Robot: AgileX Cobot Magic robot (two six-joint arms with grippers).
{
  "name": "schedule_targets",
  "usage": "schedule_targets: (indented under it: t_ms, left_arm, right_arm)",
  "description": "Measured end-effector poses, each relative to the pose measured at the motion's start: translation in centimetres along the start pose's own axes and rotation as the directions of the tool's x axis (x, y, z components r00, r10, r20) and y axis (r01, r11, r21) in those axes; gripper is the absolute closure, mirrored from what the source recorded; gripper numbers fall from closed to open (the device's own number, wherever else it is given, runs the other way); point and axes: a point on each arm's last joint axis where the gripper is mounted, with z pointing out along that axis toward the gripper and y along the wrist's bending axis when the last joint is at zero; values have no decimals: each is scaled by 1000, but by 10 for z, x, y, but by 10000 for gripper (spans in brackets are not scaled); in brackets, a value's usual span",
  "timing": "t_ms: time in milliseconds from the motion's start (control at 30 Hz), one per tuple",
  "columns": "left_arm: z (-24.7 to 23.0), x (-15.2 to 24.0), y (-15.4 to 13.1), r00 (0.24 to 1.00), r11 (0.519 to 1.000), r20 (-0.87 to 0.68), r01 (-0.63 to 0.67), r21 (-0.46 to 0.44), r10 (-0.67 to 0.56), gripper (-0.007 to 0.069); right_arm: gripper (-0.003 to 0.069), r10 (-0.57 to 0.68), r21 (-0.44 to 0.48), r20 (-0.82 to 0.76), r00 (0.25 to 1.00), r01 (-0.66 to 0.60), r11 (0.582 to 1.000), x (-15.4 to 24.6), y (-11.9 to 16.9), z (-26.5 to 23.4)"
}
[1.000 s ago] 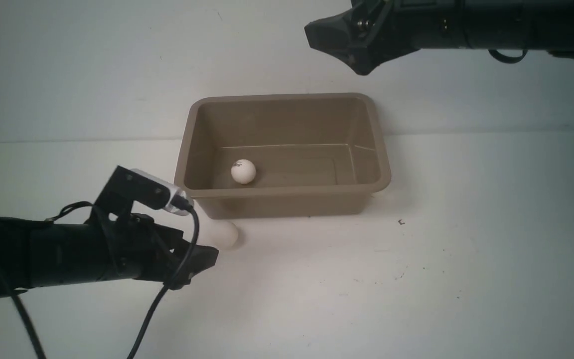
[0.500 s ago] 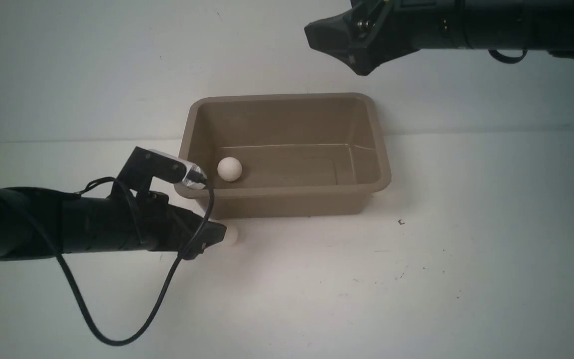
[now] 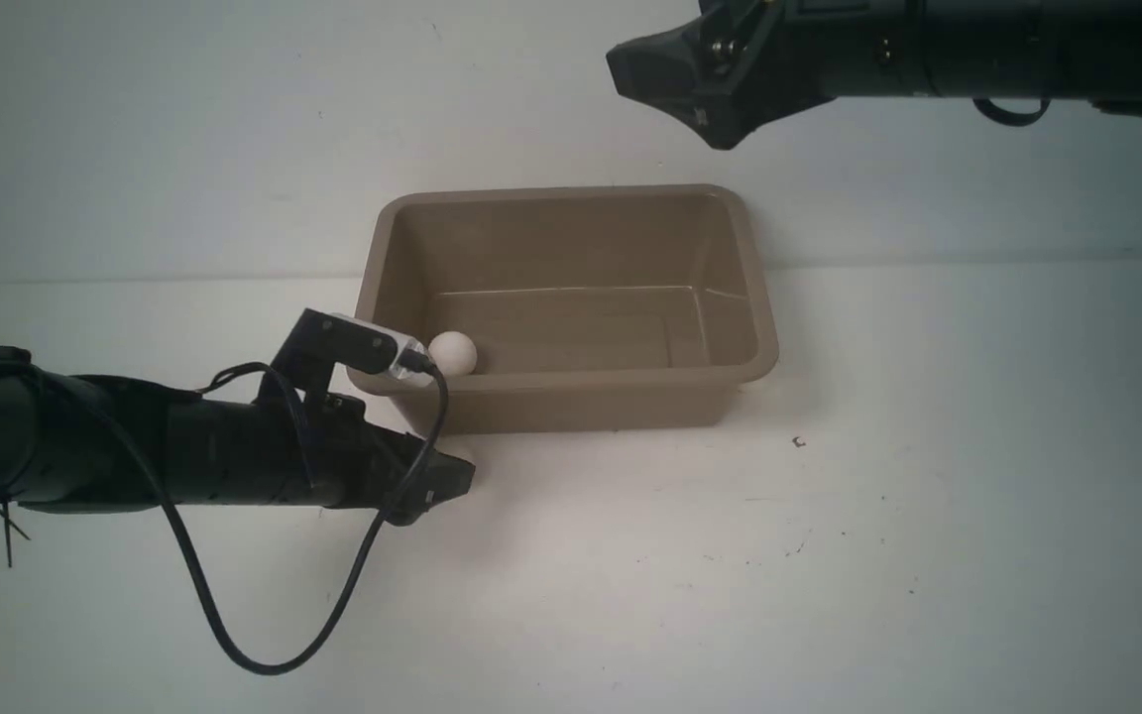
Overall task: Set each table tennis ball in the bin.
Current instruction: Use the right arm to clamp the table tennis ball closest to it
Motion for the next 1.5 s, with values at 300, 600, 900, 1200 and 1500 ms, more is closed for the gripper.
schedule_targets:
  t_ms: [300,600,900,1200,1500]
  left_arm:
    - [20,-2,-5,999,999,-27,-33,4,33,92]
    - [24,1,-4,999,1000,-41,-25,3,25,295]
    - [24,0,-9,1000,998,-20,-23,61,24,627]
    - [24,-3,-16,1000,990,8,-22,138,21,626]
    - [23,-4,-20,1000,983,22,-14,183,11,386]
  right_arm:
    - [71,0,0,0,1000,0,1000,0,0,0]
    - [71,0,-1,0,1000,0,1000,0,0,0]
    - [71,0,-1,0,1000,0,1000,0,0,0]
    - [71,5,-9,-2,1000,-5,1000,0,1,0]
    - [71,4,-11,-3,1000,-4,1000,0,1,0]
